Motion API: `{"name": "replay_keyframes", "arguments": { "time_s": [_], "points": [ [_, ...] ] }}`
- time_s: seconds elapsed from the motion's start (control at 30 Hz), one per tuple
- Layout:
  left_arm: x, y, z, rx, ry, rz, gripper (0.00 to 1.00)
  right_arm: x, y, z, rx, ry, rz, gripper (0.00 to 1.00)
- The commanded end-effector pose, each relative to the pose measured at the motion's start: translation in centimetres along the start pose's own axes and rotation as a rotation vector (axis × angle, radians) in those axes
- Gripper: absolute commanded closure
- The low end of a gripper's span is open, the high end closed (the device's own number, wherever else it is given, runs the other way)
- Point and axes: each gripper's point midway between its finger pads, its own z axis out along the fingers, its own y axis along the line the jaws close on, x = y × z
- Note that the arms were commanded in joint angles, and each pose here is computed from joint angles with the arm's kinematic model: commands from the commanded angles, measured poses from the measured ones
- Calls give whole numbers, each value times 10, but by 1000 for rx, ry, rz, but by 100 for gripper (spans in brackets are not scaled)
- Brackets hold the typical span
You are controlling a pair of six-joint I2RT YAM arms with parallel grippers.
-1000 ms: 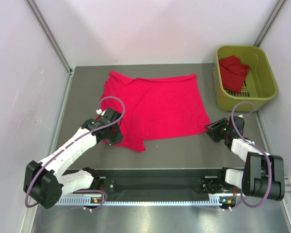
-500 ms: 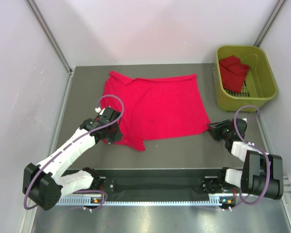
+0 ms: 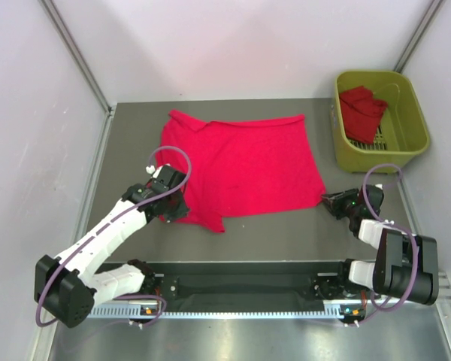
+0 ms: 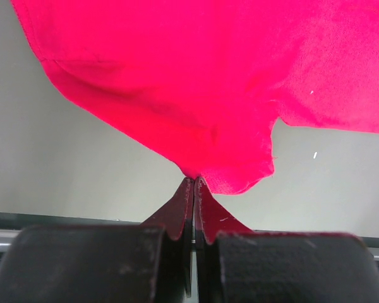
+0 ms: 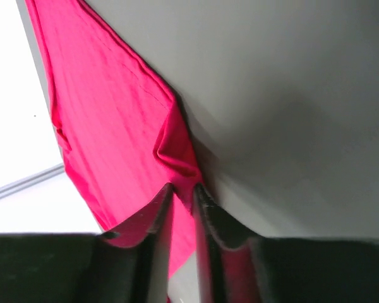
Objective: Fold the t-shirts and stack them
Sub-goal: Flatten the tshirt out
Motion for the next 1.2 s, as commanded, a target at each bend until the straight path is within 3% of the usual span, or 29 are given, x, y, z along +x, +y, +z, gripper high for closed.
{"name": "replay_keyframes", "arguments": {
  "time_s": [0.0,0.1,0.13,0.27,0.5,0.8,1.17],
  "points": [
    [-15,-7,-12,30,-55,5,100,-4,5,0,-34,-7,-54,83],
    [-20,-8,-13,24,-72,11,100,-4,6,-2,-39,0,-87,99],
    [-25,-10,-16,30,-90,18,100,-2,2,-2,-21,11,-122,100],
    [-59,-20,-29,33,-212,63,100,-18,30,-7,-43,-19,-252,100],
    [-163,-57,-80,41,-556,152,100,-37,103,-11,-94,-22,-457,100],
    [-249,-79,-117,60,-726,168,100,-52,176,-16,-134,-40,-545,100],
    [-326,-54,-200,39,-1013,70,100,-56,244,-25,-236,-74,-585,100]
  ]
}}
